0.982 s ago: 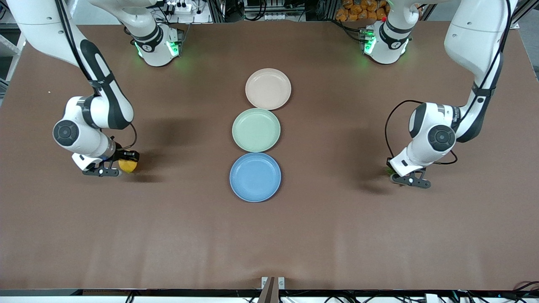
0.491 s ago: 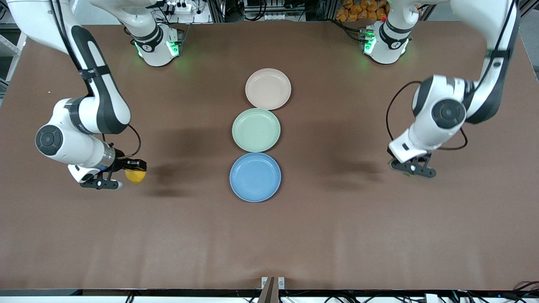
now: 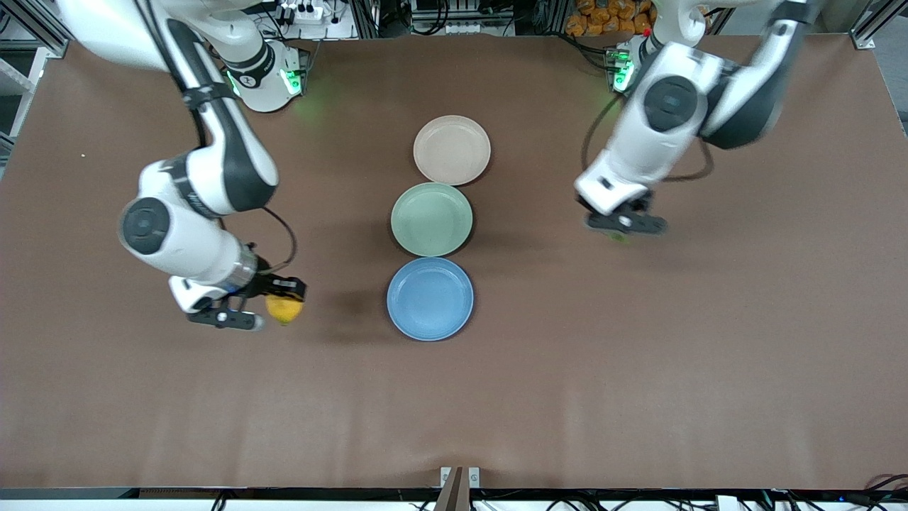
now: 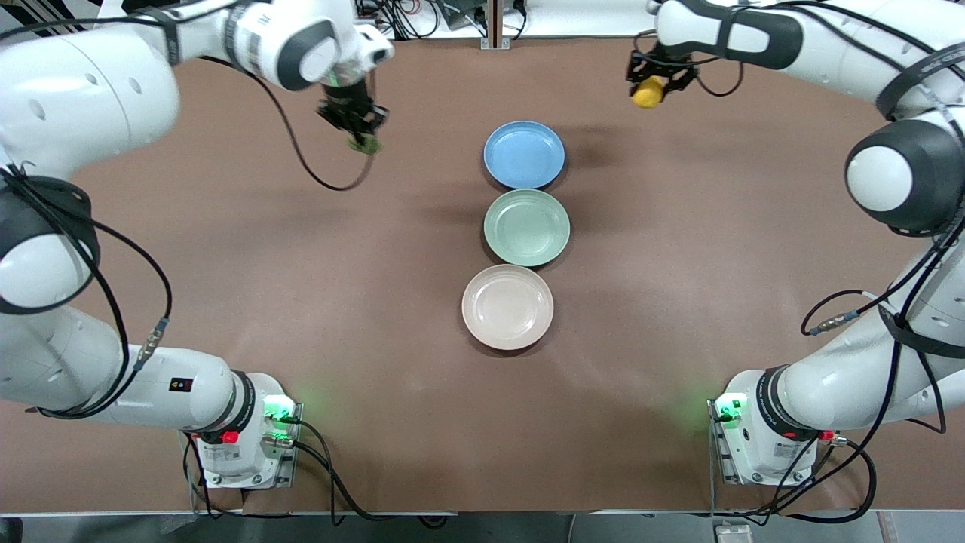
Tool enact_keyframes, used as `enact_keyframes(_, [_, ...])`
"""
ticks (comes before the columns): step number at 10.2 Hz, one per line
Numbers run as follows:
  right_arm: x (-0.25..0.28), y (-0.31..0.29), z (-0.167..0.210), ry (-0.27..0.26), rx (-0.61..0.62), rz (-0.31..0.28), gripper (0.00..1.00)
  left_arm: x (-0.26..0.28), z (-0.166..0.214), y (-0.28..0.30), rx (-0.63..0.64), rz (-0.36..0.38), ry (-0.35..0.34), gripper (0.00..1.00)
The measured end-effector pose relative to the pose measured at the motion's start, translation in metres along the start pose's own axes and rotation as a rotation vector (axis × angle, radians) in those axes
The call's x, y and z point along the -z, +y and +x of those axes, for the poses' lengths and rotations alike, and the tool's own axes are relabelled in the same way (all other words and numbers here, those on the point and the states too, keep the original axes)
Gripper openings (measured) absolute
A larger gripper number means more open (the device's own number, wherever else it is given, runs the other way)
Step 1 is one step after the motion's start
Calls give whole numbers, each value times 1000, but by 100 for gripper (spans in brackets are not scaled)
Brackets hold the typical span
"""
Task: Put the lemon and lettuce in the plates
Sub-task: 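Carry the lemon to the blue plate while the left gripper carries lettuce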
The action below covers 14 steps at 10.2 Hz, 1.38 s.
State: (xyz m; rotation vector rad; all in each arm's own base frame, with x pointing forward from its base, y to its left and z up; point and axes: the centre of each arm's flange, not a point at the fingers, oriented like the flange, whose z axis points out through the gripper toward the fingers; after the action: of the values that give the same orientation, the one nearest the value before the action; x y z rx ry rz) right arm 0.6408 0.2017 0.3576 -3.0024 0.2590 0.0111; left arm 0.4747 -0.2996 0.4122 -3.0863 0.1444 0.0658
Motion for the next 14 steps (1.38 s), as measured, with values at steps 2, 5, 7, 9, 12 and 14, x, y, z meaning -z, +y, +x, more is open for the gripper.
enact_keyframes(2, [-20,-48,-6,-4,-73,8,66,-3,-33,57,54,-3,-13,4])
enact_keyframes(5, [-57,-108,-14,11,-176,35,66,-20,-75,119,94,-18,-61,4])
enact_keyframes(7, [-73,-131,-18,24,-228,56,66,-38,-102,161,133,-51,-82,4])
enact_keyframes(9, [-90,-147,-21,47,-276,105,66,-63,-124,197,183,-94,-110,4])
enact_keyframes(12, [-112,-164,-35,24,-337,120,66,-112,-156,235,238,-70,-120,4])
enact_keyframes(14, [-113,-171,-41,11,-358,126,66,-141,-180,251,265,-27,-136,4])
